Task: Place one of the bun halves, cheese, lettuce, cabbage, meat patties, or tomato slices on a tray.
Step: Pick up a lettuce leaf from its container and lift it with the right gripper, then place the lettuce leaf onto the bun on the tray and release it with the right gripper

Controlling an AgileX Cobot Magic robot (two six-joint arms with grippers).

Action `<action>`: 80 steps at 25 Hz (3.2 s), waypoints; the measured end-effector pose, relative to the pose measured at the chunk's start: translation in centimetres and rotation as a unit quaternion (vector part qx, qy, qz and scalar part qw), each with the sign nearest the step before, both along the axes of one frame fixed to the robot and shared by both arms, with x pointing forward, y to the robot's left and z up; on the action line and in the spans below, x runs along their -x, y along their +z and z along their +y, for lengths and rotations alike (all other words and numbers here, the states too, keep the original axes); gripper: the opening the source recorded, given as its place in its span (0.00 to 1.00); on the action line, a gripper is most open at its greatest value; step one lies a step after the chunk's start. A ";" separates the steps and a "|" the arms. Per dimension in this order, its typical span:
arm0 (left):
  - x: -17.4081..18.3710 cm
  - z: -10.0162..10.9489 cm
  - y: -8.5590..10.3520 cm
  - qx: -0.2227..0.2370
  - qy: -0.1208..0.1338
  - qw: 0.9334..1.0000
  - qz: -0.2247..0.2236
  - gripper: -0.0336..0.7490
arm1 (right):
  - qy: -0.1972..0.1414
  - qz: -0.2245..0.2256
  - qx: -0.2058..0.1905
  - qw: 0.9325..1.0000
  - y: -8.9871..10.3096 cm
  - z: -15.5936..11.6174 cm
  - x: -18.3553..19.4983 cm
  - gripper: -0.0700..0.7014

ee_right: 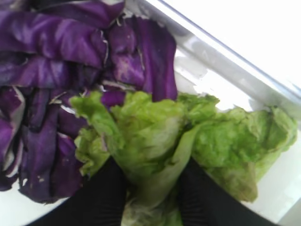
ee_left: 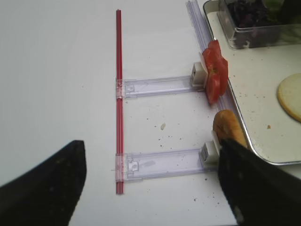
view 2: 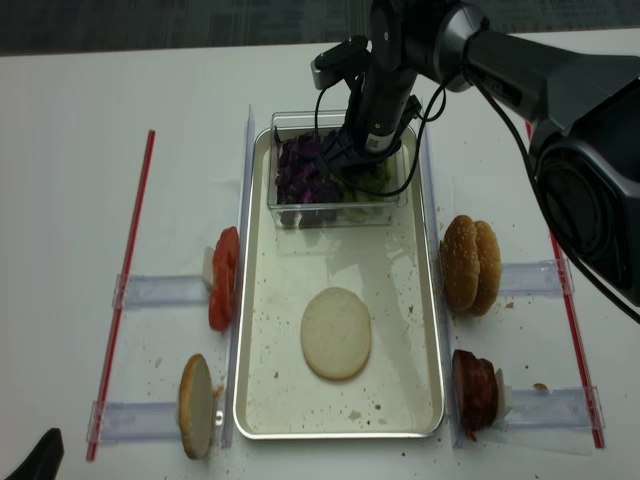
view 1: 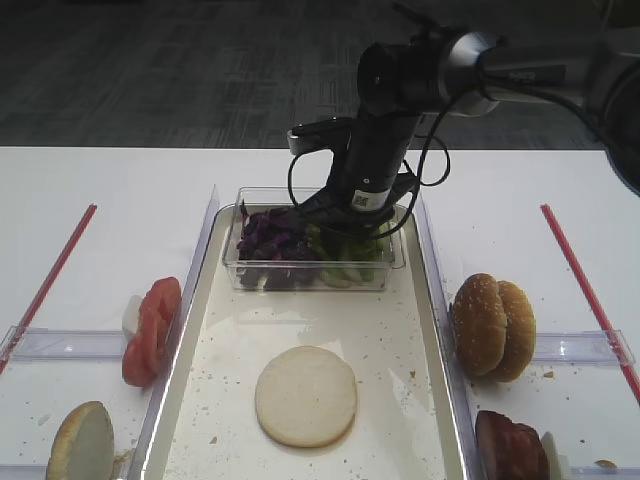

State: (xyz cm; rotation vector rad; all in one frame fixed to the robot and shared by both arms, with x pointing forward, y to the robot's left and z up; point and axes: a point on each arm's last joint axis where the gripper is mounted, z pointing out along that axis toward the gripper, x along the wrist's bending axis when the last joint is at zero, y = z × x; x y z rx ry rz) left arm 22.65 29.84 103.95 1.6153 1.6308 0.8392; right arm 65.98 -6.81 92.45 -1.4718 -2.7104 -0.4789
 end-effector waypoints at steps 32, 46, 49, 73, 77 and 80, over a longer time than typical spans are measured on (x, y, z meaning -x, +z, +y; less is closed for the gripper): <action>0.0 0.0 0.0 0.000 0.000 1.000 0.000 0.73 | 0.002 0.008 0.037 0.999 1.9 -0.4 -0.3 0.19; 0.0 0.0 0.0 0.000 0.000 1.000 0.000 0.73 | -0.033 -0.024 0.015 0.999 8.0 0.0 -1.3 0.18; 0.0 0.0 0.0 0.000 0.000 1.000 0.000 0.73 | -0.045 -0.027 0.009 0.999 8.9 -0.1 -1.1 0.18; 0.0 0.0 0.0 0.000 0.000 1.000 0.000 0.73 | -0.072 -0.042 -0.032 0.996 13.2 -0.4 0.3 0.18; 0.0 0.0 0.0 0.000 0.000 1.000 0.000 0.73 | -0.066 -0.053 -0.052 0.995 15.2 -0.1 1.3 0.18; 0.0 0.0 0.0 0.000 0.000 1.000 0.000 0.73 | -0.055 -0.062 -0.061 0.995 16.5 0.5 2.3 0.18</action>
